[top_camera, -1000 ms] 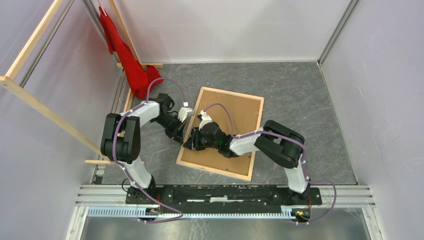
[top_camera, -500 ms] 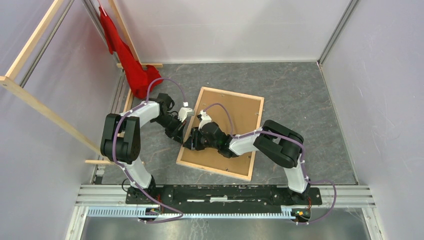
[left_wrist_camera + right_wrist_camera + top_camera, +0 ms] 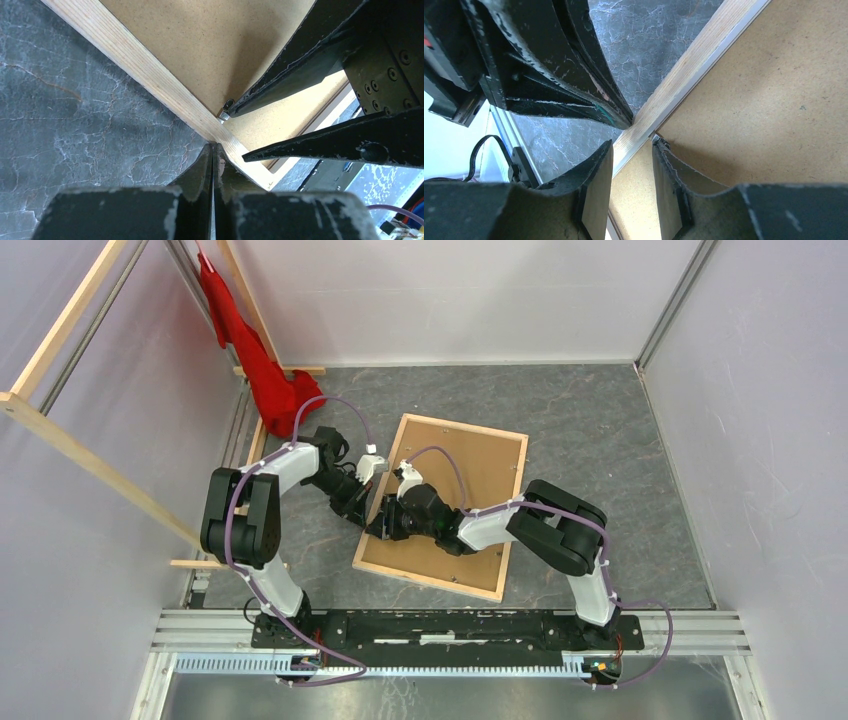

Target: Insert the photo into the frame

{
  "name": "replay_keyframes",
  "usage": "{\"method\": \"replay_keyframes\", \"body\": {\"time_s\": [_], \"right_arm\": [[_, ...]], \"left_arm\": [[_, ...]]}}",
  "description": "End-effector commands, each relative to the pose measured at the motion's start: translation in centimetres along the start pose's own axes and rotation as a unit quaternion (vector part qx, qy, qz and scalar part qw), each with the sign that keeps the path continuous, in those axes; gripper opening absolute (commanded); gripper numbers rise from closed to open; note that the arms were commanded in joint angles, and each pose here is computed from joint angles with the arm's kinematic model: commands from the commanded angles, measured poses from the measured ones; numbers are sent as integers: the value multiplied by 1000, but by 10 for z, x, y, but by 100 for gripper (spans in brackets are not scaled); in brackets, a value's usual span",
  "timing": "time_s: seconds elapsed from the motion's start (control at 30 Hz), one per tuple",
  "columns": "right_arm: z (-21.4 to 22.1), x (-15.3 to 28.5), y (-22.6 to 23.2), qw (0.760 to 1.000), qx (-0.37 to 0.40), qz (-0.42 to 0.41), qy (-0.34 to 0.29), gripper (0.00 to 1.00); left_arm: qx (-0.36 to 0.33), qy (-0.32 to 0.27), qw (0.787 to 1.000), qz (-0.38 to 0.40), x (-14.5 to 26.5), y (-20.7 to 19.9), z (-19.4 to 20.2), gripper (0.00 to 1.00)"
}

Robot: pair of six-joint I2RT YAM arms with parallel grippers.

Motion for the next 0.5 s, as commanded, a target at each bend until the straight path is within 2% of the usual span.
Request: {"method": "replay_keyframes", "body": {"time_s": [0.0, 0.2, 0.33, 0.47], "right_arm": [[-15, 0, 7, 1000, 11, -2, -27, 42], [-39, 23, 14, 998, -1, -31, -52, 46], [-66, 66, 7, 995, -1, -26, -93, 60], [-96, 116, -24, 989, -11, 16, -149, 72]], "left_arm": [[-32, 4, 999, -27, 8, 4, -3, 5], [-44, 10, 998, -35, 19, 5, -5, 8], [-62, 21, 997, -49, 27, 8, -4, 13], [-64, 32, 996, -56, 26, 10, 0, 15]]}}
Point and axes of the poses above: each gripper's point midway between its finger pads, its own x axis back along the fingers, its own y axis along the line the jaws close on, z = x × y, the point moved 7 cm from there along x, back along the fingers, and after that the axes turned 4 degrees about -x, right-handed, at the moved point
